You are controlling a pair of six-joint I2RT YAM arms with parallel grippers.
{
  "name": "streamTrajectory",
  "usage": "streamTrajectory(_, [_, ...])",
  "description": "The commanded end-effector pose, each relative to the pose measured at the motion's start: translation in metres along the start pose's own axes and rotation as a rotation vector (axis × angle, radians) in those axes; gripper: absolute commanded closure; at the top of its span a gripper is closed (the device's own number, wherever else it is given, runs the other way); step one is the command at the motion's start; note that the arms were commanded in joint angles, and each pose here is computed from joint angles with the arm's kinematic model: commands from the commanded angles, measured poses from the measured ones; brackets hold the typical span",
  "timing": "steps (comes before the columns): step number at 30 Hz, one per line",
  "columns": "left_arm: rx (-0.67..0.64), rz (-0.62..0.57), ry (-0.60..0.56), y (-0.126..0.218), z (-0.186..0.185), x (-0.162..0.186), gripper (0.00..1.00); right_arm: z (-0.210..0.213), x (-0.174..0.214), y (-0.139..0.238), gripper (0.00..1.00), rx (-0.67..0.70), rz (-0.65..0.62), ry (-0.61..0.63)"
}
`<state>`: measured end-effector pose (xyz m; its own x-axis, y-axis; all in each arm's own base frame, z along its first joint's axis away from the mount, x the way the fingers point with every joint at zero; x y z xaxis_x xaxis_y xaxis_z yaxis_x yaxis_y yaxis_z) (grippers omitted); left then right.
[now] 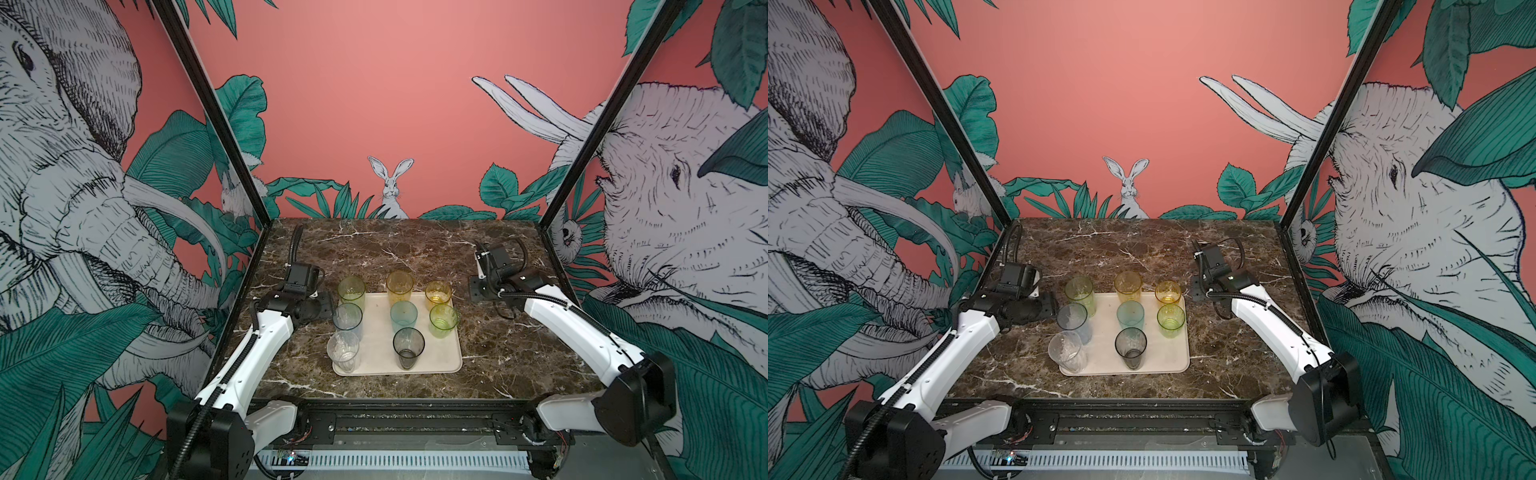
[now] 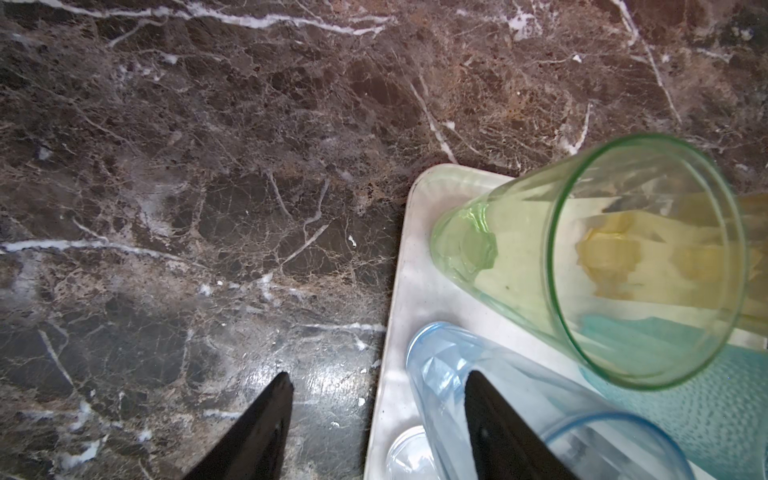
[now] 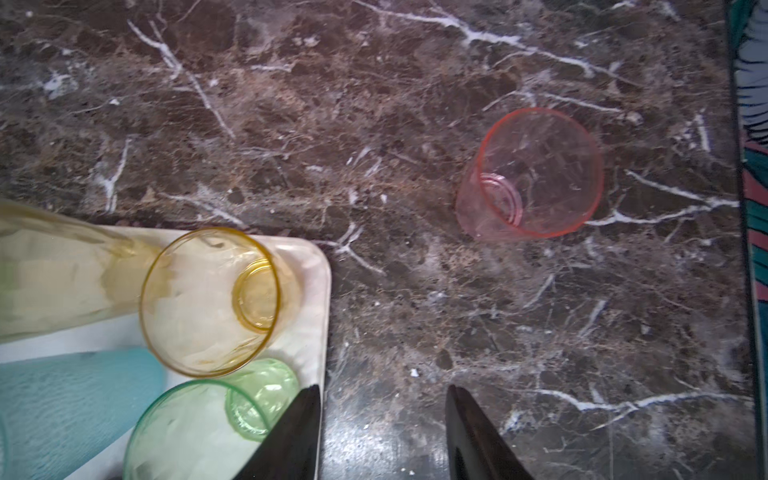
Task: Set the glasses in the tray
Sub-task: 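Open the right gripper and lift it off the green cup, then move the right gripper over the pink cup and lower into it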
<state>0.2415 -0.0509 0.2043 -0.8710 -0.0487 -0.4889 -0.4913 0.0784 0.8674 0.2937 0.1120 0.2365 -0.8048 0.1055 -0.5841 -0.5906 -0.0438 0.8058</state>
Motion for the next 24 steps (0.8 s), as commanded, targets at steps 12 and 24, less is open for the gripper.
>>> streamTrajectory(12, [-0.007,-0.031,0.008,0.009,0.002,-0.002,0.33,-0.043,-0.058,0.001,0.31,0.071,-0.173,-0.170])
streamTrajectory(24, [-0.016,-0.038,0.000,0.010,0.003,-0.004,0.32,-0.078,-0.066,-0.031,0.29,0.077,-0.111,-0.294])
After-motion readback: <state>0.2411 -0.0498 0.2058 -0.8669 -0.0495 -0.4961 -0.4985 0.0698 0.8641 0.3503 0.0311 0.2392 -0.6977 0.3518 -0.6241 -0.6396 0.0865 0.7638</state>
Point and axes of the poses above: each gripper's point midway between its finger pads, its own y axis back along the fingers, its own z axis along the line the jaws close on, x = y × z, the point moved 7 cm from there along y, back along the fingers, and after that the axes turned 10 degrees about -y, right-handed, at the moved point
